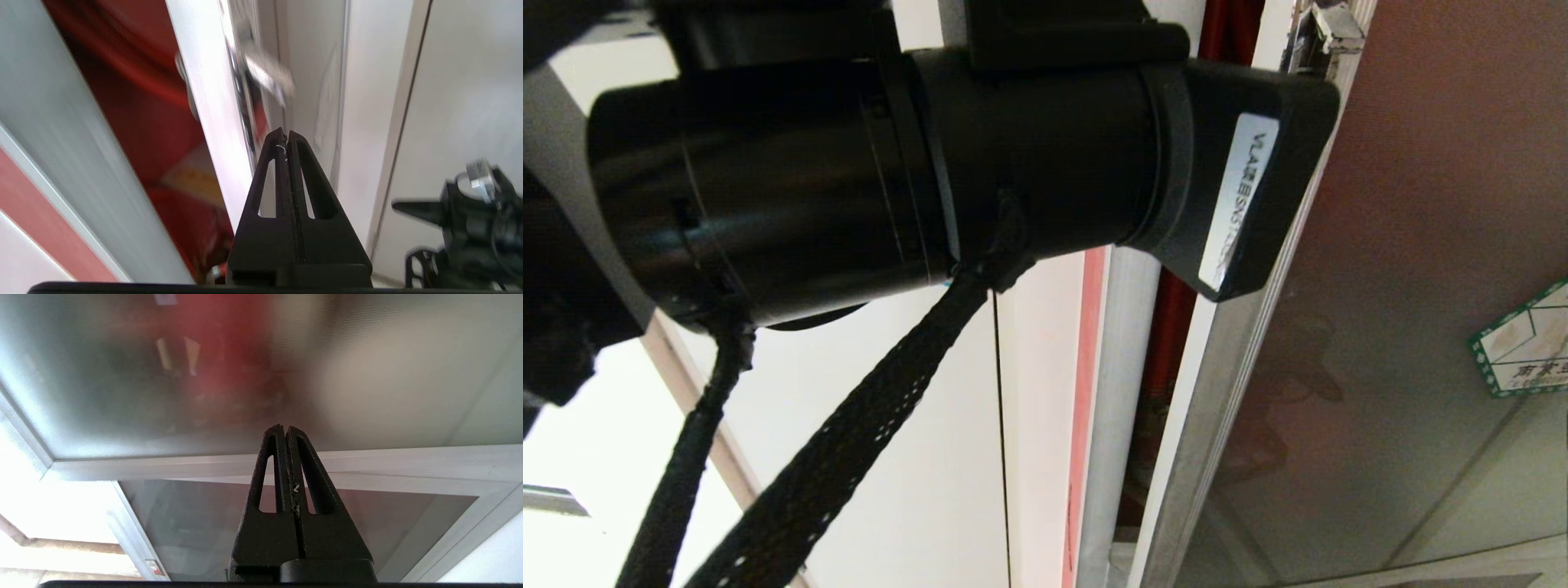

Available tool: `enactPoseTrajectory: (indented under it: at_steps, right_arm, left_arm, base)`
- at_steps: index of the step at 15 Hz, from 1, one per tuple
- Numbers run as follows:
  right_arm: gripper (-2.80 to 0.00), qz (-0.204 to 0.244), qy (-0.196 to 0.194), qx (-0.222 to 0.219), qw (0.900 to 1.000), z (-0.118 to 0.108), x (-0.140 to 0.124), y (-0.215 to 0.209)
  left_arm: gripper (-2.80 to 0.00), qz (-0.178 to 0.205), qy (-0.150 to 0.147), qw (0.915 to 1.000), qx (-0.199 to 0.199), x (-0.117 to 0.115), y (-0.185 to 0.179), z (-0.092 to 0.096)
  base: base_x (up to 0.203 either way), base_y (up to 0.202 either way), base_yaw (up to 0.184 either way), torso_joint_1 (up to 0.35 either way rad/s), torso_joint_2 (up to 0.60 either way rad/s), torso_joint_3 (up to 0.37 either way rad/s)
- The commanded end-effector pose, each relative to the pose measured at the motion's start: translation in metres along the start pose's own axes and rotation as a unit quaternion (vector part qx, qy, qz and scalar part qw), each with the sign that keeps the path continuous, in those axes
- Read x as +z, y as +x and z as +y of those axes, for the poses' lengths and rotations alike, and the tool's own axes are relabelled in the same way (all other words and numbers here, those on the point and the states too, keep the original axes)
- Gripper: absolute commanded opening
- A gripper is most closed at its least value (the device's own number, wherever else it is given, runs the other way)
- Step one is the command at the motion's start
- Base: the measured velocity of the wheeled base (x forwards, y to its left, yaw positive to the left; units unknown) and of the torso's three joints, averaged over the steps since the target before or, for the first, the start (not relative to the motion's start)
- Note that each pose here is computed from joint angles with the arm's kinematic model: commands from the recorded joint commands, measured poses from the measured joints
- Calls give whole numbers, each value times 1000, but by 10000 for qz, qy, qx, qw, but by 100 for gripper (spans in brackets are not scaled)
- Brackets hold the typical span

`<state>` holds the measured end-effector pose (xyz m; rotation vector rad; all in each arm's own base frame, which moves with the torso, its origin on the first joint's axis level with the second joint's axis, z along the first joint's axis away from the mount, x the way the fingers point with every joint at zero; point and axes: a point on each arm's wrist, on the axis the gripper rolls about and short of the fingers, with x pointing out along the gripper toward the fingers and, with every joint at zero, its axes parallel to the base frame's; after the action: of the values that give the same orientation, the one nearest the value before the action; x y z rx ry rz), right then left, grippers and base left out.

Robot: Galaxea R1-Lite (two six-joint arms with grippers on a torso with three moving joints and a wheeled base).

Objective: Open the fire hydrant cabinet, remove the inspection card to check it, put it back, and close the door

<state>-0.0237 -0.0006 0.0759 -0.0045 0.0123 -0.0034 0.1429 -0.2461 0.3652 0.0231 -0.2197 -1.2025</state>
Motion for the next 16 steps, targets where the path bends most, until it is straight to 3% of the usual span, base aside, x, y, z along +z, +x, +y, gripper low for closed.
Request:
enactPoseTrajectory:
  at_steps: [1, 3, 6, 10, 13, 16]
  right_arm:
    - [-280, 7, -1, 2, 10000, 0, 0, 0]
    - [-280, 7, -1, 2, 10000, 0, 0, 0]
    - [-280, 0, -1, 2, 10000, 0, 0, 0]
    - [-280, 4, -1, 2, 10000, 0, 0, 0]
    - [-280, 0, -1, 2, 10000, 0, 0, 0]
    - [-280, 2, -1, 1, 10000, 0, 0, 0]
  left_arm:
    - [-280, 210, -48, 9997, -65, -8, -6, -4]
    - [-280, 311, -116, 9994, -70, -15, -7, -5]
    - [-280, 134, -114, 9998, -51, -23, -9, -7]
    - [-280, -3, -259, 9996, 100, -15, -41, -6]
    - [-280, 42, -357, 9986, 395, -17, -61, 4]
    - [-280, 230, -603, 9963, 562, -30, -52, 14]
  base:
    - [0, 0, 0, 0, 0, 0]
    - [0, 0, 0, 0, 0, 0]
    - [0, 0, 0, 0, 0, 0]
    - [0, 0, 0, 0, 0, 0]
    - [0, 0, 0, 0, 0, 0]
    - [0, 0, 0, 0, 0, 0]
